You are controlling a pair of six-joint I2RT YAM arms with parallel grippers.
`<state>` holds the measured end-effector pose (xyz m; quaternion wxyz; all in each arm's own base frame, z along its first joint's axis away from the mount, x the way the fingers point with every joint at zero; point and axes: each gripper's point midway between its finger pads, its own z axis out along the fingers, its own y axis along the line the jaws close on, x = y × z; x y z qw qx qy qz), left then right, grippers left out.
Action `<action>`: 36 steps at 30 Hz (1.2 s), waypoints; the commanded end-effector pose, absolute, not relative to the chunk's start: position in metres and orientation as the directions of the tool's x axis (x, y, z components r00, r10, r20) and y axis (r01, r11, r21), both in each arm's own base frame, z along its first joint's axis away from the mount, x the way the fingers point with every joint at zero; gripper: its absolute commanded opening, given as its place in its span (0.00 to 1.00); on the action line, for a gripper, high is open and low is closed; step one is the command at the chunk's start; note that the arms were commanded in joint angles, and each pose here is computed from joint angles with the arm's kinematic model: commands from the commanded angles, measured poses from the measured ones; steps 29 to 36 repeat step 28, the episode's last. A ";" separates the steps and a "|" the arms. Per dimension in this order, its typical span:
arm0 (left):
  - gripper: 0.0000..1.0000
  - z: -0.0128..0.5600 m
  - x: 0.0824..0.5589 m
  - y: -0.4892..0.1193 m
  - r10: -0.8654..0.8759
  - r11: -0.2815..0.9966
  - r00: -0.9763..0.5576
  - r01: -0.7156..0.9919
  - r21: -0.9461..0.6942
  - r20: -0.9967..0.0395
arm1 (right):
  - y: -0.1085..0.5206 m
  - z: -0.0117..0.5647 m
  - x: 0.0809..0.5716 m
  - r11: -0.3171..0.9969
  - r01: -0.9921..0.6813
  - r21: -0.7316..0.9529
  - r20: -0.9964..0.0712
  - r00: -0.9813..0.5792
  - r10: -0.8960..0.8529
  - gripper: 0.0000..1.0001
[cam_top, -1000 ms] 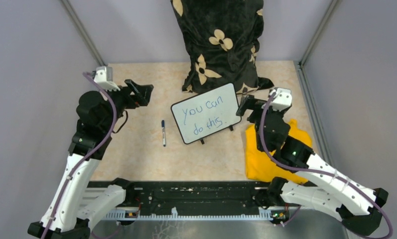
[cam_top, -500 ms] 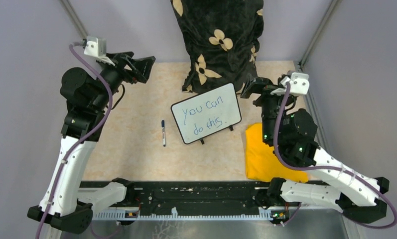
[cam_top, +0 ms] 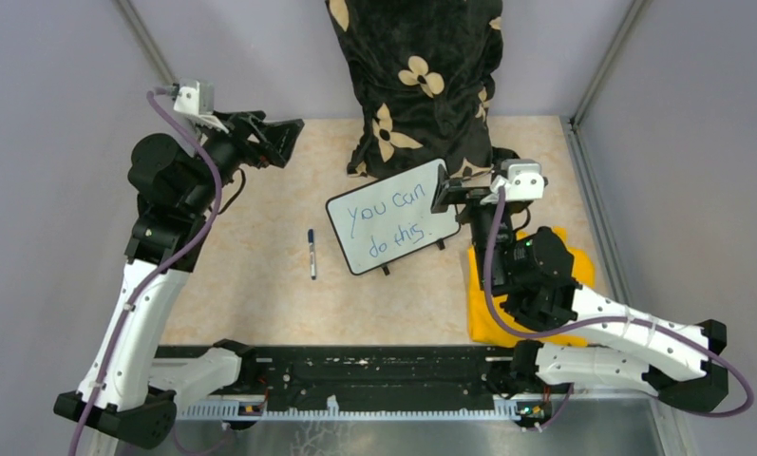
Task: Write a sentence on the whiteboard
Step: Reset both arms
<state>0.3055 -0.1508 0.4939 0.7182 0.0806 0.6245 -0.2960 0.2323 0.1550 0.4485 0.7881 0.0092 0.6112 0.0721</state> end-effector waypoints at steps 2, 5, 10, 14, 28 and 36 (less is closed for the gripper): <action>0.99 0.464 0.308 -0.153 -0.333 0.809 -0.054 0.496 -0.314 -0.942 | 0.161 0.425 0.232 0.983 -0.117 0.141 -0.966 0.201 0.162 0.99; 0.99 0.458 0.306 -0.154 -0.324 0.808 -0.067 0.500 -0.313 -0.944 | 0.156 0.422 0.230 0.977 -0.118 0.176 -0.960 0.199 0.197 0.99; 0.99 0.461 0.301 -0.153 -0.322 0.804 -0.051 0.512 -0.302 -0.945 | 0.148 0.422 0.228 0.975 -0.115 0.192 -0.957 0.197 0.212 0.99; 0.99 0.455 0.301 -0.154 -0.325 0.802 -0.068 0.510 -0.313 -0.943 | 0.147 0.420 0.226 0.973 -0.122 0.197 -0.957 0.190 0.218 0.99; 0.99 0.442 0.302 -0.150 -0.324 0.815 -0.093 0.478 -0.327 -0.942 | 0.144 0.419 0.221 0.968 -0.175 0.179 -0.957 0.197 0.213 0.99; 0.99 0.442 0.302 -0.150 -0.324 0.815 -0.093 0.478 -0.327 -0.942 | 0.144 0.419 0.221 0.968 -0.175 0.179 -0.957 0.197 0.213 0.99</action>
